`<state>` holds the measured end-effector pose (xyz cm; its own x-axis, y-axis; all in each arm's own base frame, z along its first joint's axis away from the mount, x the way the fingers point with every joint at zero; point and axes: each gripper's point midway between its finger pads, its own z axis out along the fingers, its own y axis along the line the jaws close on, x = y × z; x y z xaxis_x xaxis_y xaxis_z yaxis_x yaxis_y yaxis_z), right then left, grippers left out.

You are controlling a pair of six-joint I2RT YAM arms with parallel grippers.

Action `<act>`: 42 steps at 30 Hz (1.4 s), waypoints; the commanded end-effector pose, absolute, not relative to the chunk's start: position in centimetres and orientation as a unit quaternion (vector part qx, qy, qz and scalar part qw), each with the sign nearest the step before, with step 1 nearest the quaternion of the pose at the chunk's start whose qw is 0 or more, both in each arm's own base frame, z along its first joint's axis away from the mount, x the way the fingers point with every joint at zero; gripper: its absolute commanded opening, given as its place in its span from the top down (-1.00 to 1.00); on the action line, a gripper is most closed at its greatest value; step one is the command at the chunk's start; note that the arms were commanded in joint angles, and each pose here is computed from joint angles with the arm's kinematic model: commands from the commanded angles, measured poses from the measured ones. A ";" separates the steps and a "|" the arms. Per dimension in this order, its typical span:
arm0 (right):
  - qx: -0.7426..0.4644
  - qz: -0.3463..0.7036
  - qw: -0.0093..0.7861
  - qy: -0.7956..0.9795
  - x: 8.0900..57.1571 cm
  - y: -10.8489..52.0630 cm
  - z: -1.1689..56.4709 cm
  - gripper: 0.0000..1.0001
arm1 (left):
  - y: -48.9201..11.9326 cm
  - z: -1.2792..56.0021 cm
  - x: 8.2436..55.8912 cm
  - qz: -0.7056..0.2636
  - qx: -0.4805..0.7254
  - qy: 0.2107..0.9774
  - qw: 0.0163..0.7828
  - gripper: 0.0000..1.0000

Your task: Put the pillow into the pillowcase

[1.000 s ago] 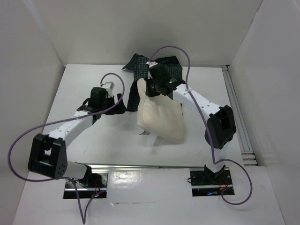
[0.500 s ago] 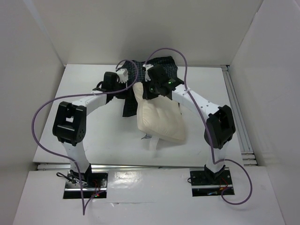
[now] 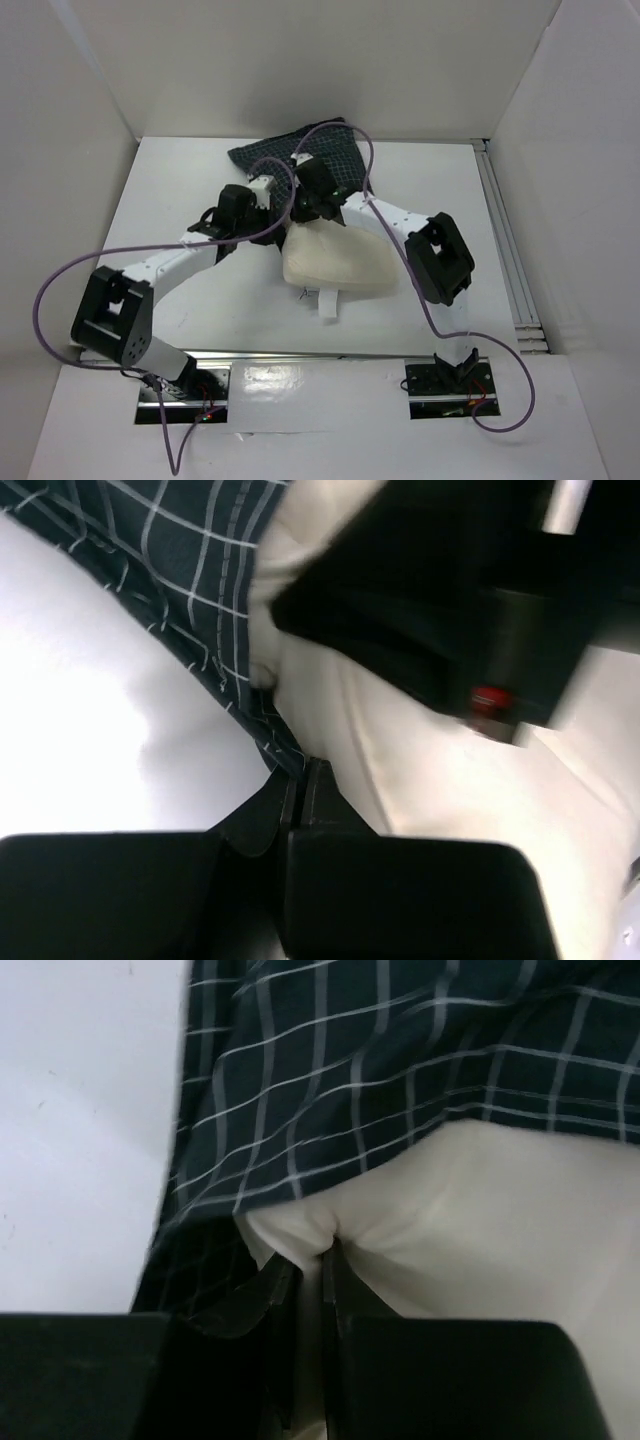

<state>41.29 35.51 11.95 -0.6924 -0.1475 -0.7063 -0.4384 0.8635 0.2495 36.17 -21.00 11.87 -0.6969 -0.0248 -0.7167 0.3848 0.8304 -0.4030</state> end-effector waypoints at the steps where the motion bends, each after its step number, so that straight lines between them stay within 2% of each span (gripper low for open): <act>1: -0.086 0.201 0.506 0.835 46.6 37.5 15.9 1.00 | -23.1 16.1 32.1 -0.317 0.117 0.859 0.384 1.00; 3: -0.085 0.236 0.502 0.827 46.0 38.4 15.2 1.00 | -22.4 15.1 29.8 -0.313 0.113 0.873 0.356 1.00; 5: -0.061 0.289 0.528 0.797 46.0 39.3 17.9 1.00 | -23.1 16.0 27.3 -0.340 0.124 0.866 0.346 1.00; 6: -0.037 0.305 0.519 0.797 45.4 39.1 17.0 1.00 | -23.2 15.3 26.0 -0.355 0.122 0.867 0.327 1.00; 8: -0.018 0.371 0.540 0.755 44.8 39.9 20.2 1.00 | -23.6 14.8 24.4 -0.362 0.129 0.867 0.317 1.00; 10: 0.007 0.410 0.529 0.743 43.9 40.0 19.7 1.00 | -23.3 14.2 23.7 -0.347 0.120 0.876 0.313 1.00; 13: 0.007 0.411 0.554 0.724 42.6 42.9 21.0 1.00 | -24.8 14.5 21.9 -0.375 0.144 0.869 0.289 1.00; 18: 0.006 0.467 0.512 0.721 41.8 45.9 18.2 1.00 | -27.5 15.3 19.0 -0.403 0.204 0.852 0.266 1.00; 20: 0.012 0.482 0.506 0.715 41.4 46.0 17.7 1.00 | -29.1 15.7 17.1 -0.441 0.235 0.832 0.243 1.00; 25: 0.014 0.516 0.553 0.654 41.9 46.0 21.0 1.00 | -32.6 14.6 11.3 -0.474 0.304 0.810 0.163 1.00; 29: 0.050 0.532 0.556 0.637 42.5 45.2 21.9 1.00 | -34.3 15.4 8.4 -0.504 0.354 0.776 0.137 1.00; 32: 0.048 0.542 0.555 0.629 42.0 45.1 22.0 1.00 | -35.5 17.5 7.5 -0.527 0.382 0.745 0.146 1.00; 35: 0.068 0.540 0.543 0.639 42.1 44.2 20.4 1.00 | -35.8 17.7 7.2 -0.520 0.384 0.748 0.150 1.00; 38: 0.013 0.560 0.543 0.626 40.2 44.6 21.4 1.00 | -35.3 16.9 8.5 -0.474 0.360 0.789 0.155 0.99; 39: -0.001 0.558 0.541 0.630 39.5 44.4 21.2 1.00 | -34.8 16.3 10.2 -0.432 0.338 0.816 0.181 0.75; 40: -0.011 0.556 0.541 0.631 38.9 44.1 22.2 0.97 | -34.1 16.4 11.2 -0.402 0.324 0.834 0.196 0.02; 41: -0.042 0.554 0.545 0.628 38.0 44.0 22.5 0.82 | -33.8 18.1 12.3 -0.383 0.307 0.842 0.223 -0.46; 42: -0.050 0.543 0.536 0.645 37.5 43.2 21.2 0.49 | -32.0 17.9 13.6 -0.329 0.285 0.867 0.243 -0.99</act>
